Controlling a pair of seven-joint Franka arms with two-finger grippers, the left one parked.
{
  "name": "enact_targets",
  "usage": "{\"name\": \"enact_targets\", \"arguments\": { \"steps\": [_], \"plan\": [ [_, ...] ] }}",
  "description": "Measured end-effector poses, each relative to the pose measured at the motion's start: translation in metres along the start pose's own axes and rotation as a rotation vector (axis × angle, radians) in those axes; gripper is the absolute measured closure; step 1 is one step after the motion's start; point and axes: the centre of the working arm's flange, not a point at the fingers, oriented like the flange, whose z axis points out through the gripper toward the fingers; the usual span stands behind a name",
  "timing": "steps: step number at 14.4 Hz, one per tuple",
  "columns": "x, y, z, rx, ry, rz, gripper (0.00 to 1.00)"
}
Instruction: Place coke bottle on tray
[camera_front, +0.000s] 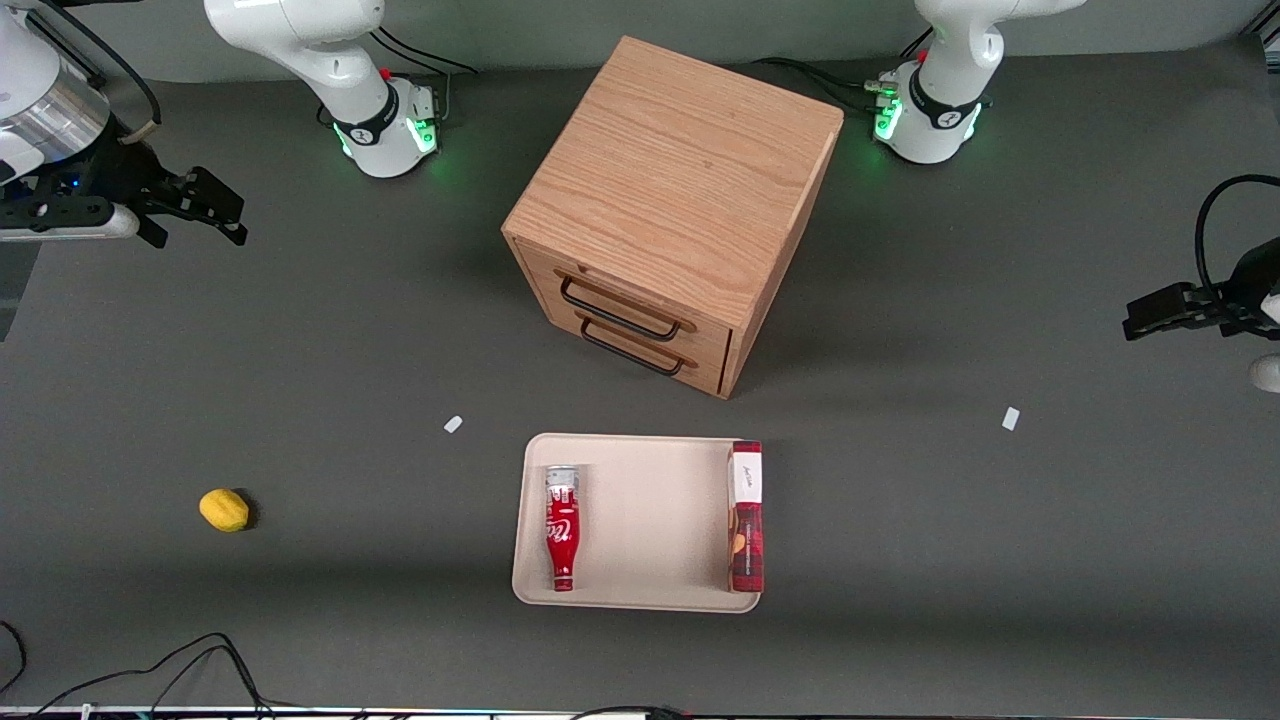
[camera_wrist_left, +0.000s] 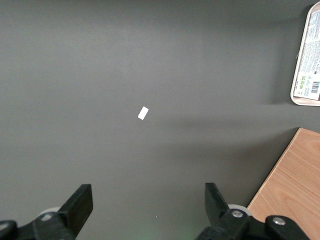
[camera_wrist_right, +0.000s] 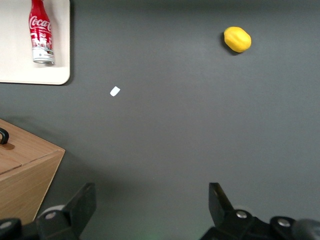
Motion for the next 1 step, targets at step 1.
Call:
{"name": "enact_targets", "arguments": {
  "steps": [1],
  "plan": [
    [0.0010, 0.0002, -0.0002, -0.003, -0.005, 0.005, 0.00]
  ]
}}
